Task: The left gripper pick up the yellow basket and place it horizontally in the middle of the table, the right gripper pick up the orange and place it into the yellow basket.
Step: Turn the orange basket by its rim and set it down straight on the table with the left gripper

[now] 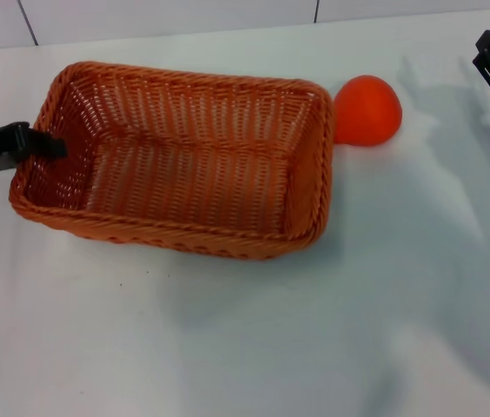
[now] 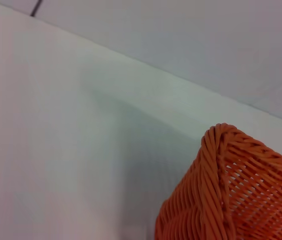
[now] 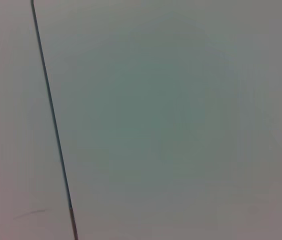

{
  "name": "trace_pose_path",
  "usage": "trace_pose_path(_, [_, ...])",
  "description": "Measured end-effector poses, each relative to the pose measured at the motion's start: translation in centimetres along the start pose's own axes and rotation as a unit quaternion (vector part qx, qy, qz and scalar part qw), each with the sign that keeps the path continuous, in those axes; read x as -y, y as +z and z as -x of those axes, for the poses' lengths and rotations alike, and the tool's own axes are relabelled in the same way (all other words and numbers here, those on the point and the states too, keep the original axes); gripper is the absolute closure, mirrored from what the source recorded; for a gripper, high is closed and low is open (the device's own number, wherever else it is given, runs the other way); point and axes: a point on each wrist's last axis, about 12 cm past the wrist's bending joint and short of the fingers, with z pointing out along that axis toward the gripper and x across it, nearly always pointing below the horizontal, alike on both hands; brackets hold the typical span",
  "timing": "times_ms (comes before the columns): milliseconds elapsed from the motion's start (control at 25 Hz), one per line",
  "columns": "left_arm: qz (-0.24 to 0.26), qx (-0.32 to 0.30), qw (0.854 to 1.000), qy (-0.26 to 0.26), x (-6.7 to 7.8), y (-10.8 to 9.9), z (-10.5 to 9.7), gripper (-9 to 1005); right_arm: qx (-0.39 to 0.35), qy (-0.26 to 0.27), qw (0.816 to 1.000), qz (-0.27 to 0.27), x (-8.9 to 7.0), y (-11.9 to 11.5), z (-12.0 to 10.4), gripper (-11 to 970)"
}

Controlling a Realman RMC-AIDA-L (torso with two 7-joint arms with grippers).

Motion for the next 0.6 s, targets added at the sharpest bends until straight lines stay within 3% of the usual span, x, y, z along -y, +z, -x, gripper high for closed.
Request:
trace_pose_path(320, [-0.007,0.037,0.998,-0.048,-1.7,-0.1,-1.6,835,0.0,0.0,1.0,0.0,0.0,0.0,0.0,77])
trace_pose_path(600, [0.001,0.043,0.997,-0.057,-2.2,0.2,-2.0,835,-0.001,0.001,1.0,-0.001,0.1,0.1,-0.1,79])
